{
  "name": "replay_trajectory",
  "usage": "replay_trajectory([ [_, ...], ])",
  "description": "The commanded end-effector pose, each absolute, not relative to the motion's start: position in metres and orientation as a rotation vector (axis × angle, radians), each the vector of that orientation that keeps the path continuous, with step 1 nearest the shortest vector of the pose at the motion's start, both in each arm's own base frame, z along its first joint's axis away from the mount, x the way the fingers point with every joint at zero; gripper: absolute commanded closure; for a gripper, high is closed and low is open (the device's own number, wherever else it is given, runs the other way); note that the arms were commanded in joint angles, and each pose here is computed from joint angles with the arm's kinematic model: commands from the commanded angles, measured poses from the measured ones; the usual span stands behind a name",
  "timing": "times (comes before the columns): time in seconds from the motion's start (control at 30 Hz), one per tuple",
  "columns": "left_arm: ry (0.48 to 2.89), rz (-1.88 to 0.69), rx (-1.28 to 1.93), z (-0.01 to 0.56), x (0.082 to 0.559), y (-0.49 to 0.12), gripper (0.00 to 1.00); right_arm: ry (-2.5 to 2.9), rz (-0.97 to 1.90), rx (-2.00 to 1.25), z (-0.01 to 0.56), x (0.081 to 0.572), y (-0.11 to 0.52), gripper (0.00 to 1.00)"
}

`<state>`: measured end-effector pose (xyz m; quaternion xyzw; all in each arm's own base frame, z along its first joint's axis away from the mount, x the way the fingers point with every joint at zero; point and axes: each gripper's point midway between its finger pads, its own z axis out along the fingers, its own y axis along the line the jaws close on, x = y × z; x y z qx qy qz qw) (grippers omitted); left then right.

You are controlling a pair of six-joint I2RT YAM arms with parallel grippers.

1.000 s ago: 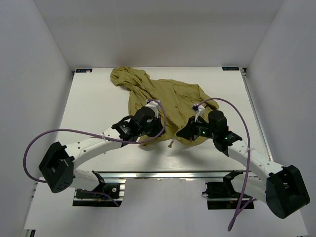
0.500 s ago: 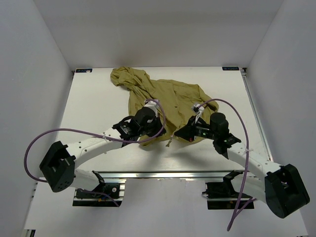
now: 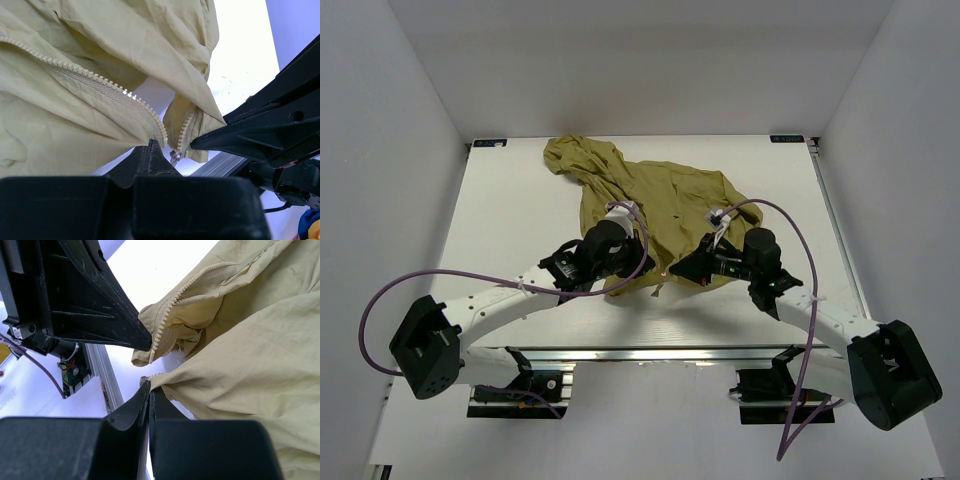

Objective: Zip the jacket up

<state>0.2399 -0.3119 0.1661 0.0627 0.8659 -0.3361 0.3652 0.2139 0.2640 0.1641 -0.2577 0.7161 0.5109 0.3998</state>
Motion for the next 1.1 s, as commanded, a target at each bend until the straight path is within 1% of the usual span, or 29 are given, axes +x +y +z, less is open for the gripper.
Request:
replay_trajectory([
  [0.0, 2.165, -0.912, 0.168, 0.185, 0.239, -0.314, 1.0, 1.724, 1.309, -0.684, 0.18, 0.216, 0.269, 1.0],
  [1.07, 2.155, -0.954, 0.194, 0.183, 0.233, -0.317, 1.0, 1.726, 1.312, -0.637, 0.187, 0.227, 0.273, 1.0],
])
